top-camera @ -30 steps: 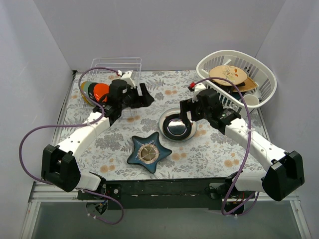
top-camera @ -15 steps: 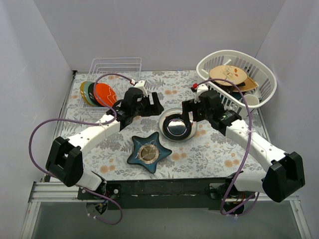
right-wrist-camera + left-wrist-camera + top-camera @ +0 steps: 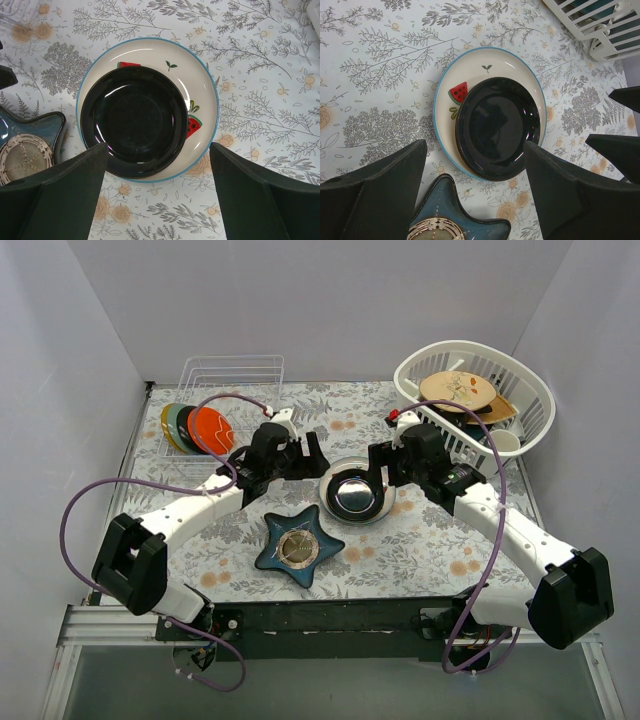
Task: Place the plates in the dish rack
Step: Pick up the plate at the center of the board.
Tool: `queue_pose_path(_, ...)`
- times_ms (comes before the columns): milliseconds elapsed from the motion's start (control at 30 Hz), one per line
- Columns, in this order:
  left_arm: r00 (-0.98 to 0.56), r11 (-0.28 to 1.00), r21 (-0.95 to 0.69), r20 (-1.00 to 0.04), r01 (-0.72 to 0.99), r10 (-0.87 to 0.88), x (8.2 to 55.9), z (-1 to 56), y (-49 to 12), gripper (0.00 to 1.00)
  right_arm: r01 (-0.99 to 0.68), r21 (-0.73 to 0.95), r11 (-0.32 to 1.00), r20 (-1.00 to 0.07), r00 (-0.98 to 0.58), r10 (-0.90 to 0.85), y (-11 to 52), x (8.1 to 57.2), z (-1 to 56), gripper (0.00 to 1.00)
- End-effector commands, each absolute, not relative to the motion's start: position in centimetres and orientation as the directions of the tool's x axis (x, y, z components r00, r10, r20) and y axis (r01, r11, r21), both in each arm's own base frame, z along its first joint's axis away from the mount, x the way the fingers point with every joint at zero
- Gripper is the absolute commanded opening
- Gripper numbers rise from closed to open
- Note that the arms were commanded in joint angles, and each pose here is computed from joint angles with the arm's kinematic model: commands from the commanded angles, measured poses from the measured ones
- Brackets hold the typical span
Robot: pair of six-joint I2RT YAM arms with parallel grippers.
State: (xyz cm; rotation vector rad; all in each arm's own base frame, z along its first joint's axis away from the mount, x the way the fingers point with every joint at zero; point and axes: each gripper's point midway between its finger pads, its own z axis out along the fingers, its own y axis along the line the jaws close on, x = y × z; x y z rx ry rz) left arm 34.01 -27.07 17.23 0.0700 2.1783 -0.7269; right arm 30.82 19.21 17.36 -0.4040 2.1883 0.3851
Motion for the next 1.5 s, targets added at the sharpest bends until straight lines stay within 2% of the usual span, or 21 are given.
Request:
queue_pose_path(0, -0.646, 0.831, -0.468, -0.741, 0.302, -0.183, 33.9, 17.4, -27.4, 0.77, -0.387, 0.160, 0.908, -0.799, -0.591, -0.111, 19.3, 31.1, 17.3, 0.86)
queue_pose_path(33, -0.649, 0.830, -0.468, -0.739, 0.303, -0.180, 33.7, 17.2, -27.4, 0.77, -0.376, 0.158, 0.913, -0.785, -0.608, -0.115, 19.1, 31.0, 16.3, 0.78)
queue_pose_path(100, -0.649, 0.829, -0.470, -0.739, 0.303, -0.181, 33.7, 17.3, -27.5, 0.77, -0.364, 0.164, 0.917, -0.780, -0.617, -0.106, 19.2, 31.1, 15.4, 0.75)
queue_pose_path(233, -0.647, 0.828, -0.471, -0.740, 0.303, -0.184, 33.3, 17.4, -27.3, 0.77, -0.350, 0.165, 0.922, -0.751, -0.651, -0.113, 19.1, 30.9, 13.2, 0.57)
queue_pose_path(567, -0.649, 0.831, -0.467, -0.740, 0.302, -0.180, 32.9, 17.3, -27.1, 0.77, -0.318, 0.159, 0.935, -0.705, -0.699, -0.118, 18.8, 31.1, 10.1, 0.48)
queue_pose_path(600, -0.649, 0.831, -0.467, -0.740, 0.302, -0.180, 32.9, 17.3, -27.1, 0.77, -0.314, 0.156, 0.937, -0.695, -0.709, -0.122, 18.7, 31.0, 9.5, 0.44)
queue_pose_path(867, -0.642, 0.827, -0.470, -0.744, 0.308, -0.184, 32.9, 17.9, -27.2, 0.77, -0.261, 0.161, 0.952, -0.662, -0.743, -0.092, 17.8, 31.2, 7.0, 0.41)
queue_pose_path(1467, -0.636, 0.843, -0.461, -0.745, 0.276, -0.199, 32.7, 17.5, -26.3, 0.77, -0.265, 0.201, 0.943, -0.629, -0.773, -0.083, 18.0, 31.0, 5.0, 0.38)
